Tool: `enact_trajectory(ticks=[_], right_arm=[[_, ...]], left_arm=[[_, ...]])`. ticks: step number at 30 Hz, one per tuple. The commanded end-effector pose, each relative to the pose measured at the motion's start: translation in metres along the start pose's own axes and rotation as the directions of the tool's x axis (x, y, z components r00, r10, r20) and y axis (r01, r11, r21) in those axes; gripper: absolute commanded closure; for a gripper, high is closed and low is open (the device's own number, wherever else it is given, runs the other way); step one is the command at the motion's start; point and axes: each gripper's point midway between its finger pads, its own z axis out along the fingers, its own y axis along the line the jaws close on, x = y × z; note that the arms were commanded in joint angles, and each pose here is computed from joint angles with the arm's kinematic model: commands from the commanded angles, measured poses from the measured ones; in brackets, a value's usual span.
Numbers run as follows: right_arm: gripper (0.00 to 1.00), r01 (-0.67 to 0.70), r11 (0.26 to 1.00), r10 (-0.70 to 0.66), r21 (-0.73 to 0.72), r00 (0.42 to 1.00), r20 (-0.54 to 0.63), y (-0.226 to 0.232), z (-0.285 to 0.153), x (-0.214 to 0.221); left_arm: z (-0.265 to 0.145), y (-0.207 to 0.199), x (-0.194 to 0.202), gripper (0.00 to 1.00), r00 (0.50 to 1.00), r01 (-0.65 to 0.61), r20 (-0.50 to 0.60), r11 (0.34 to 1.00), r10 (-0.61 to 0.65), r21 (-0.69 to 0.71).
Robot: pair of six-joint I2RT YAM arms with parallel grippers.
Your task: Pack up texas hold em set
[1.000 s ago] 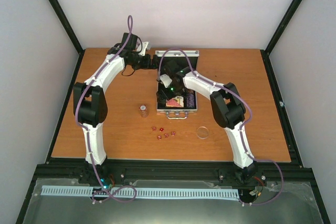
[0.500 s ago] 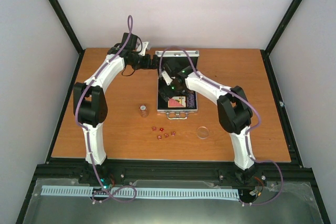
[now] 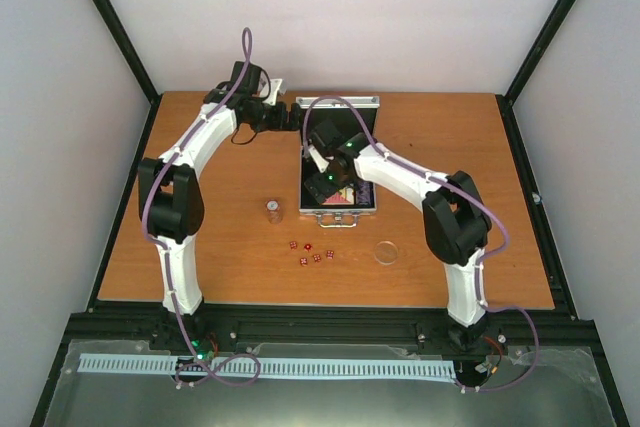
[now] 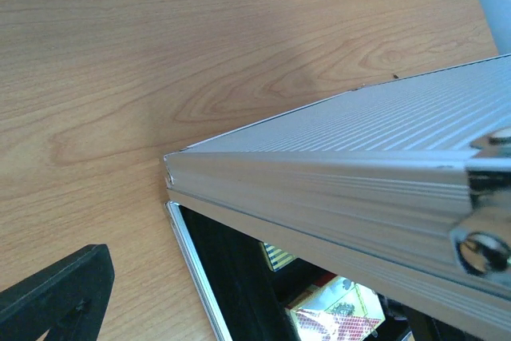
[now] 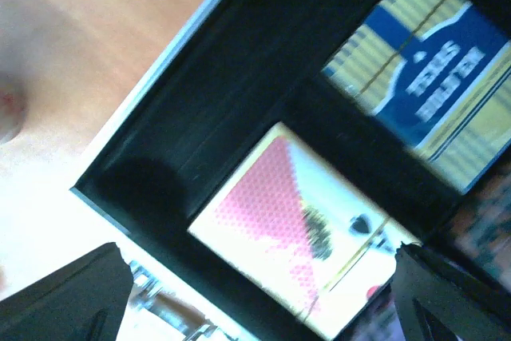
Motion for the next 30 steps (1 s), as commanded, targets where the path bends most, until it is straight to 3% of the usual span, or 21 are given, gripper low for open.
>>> enact_trajectory(ticks=[1, 5, 9, 15, 30], right_arm=[[0.11, 0.072, 0.997, -0.072, -0.011, 0.997, -0.017, 0.037, -0.038, 0.017], [0.20, 0.104, 0.994, -0.106, -0.039, 0.992, -0.066, 0.071, -0.051, 0.046], [0.37, 0.036, 0.997, -0.047, -0.075, 0.988, -0.148, 0.089, -0.049, 0.086], [0.41, -0.068, 0.993, 0.045, -0.096, 0.974, -0.222, 0.095, -0.039, 0.128], [0.51, -0.187, 0.973, 0.143, -0.133, 0.948, -0.285, 0.111, 0.000, 0.141]], left_arm=[[-0.026, -0.014, -0.019, 0.00, 0.998, -0.029, 0.064, 0.999, 0.028, 0.019], [-0.028, -0.016, -0.021, 0.00, 0.997, -0.031, 0.068, 0.999, 0.029, 0.025], [-0.028, -0.018, -0.022, 0.00, 0.997, -0.031, 0.069, 0.999, 0.028, 0.035], [-0.026, -0.018, -0.019, 0.00, 0.998, -0.021, 0.068, 0.999, 0.018, 0.046], [-0.027, -0.019, -0.019, 0.00, 0.998, -0.015, 0.070, 0.999, 0.012, 0.046]])
